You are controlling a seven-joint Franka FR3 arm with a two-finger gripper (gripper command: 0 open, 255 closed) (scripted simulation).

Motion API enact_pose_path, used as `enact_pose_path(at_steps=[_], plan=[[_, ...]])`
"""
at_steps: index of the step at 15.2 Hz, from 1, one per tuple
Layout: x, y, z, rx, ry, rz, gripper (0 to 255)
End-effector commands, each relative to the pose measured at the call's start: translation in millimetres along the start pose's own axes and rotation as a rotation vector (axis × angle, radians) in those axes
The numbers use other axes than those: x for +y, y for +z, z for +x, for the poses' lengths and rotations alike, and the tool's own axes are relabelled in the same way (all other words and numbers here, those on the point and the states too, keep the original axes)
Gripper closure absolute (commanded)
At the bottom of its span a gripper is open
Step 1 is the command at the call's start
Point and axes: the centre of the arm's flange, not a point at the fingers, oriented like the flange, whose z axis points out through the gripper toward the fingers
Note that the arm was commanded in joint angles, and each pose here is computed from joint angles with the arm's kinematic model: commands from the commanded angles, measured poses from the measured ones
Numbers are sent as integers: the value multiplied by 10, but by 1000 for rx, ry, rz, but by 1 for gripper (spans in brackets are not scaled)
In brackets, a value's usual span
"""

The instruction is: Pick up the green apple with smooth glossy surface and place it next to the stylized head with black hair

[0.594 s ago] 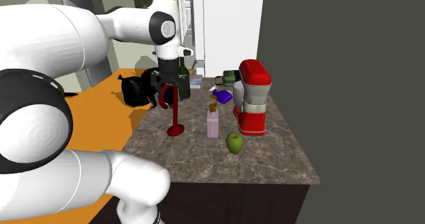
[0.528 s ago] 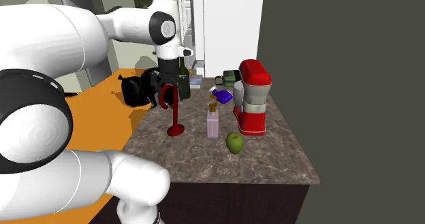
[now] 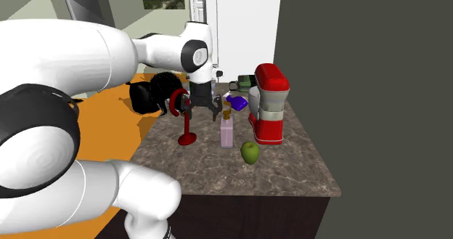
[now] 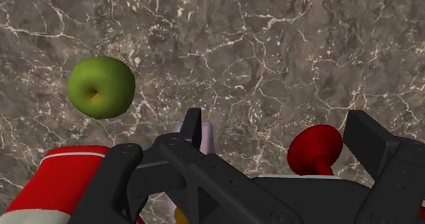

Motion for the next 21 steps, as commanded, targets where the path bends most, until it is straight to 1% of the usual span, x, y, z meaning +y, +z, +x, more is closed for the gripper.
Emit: enact_pose_path(at_steps=[1,9,17,21], plan=[[171,133,-11,16,-49,-10,0],[965,756,96,68,-226,-42,0],[1744,1345,375,120,-404,-74,0],[1774,1518,406,122,-409,-75,0]])
